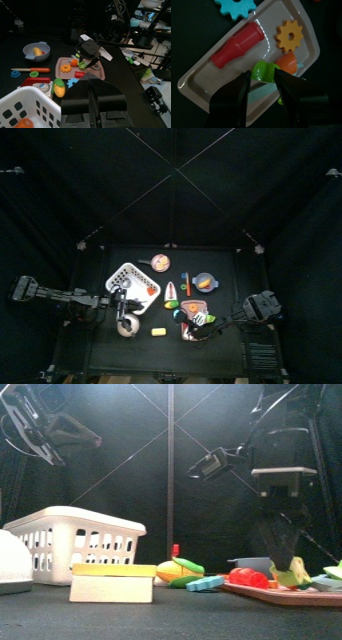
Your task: Grab squash bottom
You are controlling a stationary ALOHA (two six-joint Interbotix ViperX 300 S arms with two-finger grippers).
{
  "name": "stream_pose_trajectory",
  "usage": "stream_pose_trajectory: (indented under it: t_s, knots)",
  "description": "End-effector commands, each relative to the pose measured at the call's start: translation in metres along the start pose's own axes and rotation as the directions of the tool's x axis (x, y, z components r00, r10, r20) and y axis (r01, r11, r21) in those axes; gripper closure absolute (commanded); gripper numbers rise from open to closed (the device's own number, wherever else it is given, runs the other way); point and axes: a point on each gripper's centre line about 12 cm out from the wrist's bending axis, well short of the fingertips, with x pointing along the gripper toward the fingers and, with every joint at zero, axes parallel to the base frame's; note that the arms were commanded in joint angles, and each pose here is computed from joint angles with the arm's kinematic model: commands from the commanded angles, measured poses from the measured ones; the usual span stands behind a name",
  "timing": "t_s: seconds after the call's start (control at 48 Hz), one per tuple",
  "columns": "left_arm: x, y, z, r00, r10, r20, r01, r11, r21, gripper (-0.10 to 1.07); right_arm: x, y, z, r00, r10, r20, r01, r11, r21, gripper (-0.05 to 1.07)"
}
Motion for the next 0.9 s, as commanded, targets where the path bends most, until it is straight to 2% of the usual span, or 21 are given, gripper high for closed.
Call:
stream_pose_trajectory:
  t_s: [0.0,0.229,0.542,0.875]
  knots:
    - [0.001,0.0,0.005,1.0,0.0,0.017,0.0,1.0,-0.001,0.67,-0.029,-0.007,0.014,0.995,0.057,0.082,-0.058,0.998,0.016,0.4]
    - [0.002,0.0,0.005,1.0,0.0,0.015,0.0,1.0,0.001,0.67,-0.046,-0.015,0.021,0.979,0.113,0.17,-0.115,0.993,0.005,0.4]
    - [0.001,0.0,0.003,1.0,0.002,0.011,-0.002,1.0,0.001,0.67,-0.045,-0.009,0.025,0.937,0.232,0.262,-0.224,0.973,-0.062,0.4]
    - [0.0,0.001,0.0,1.0,0.009,0.003,-0.009,1.0,-0.016,0.67,-0.052,-0.012,0.029,0.91,0.272,0.312,-0.256,0.962,-0.094,0.4]
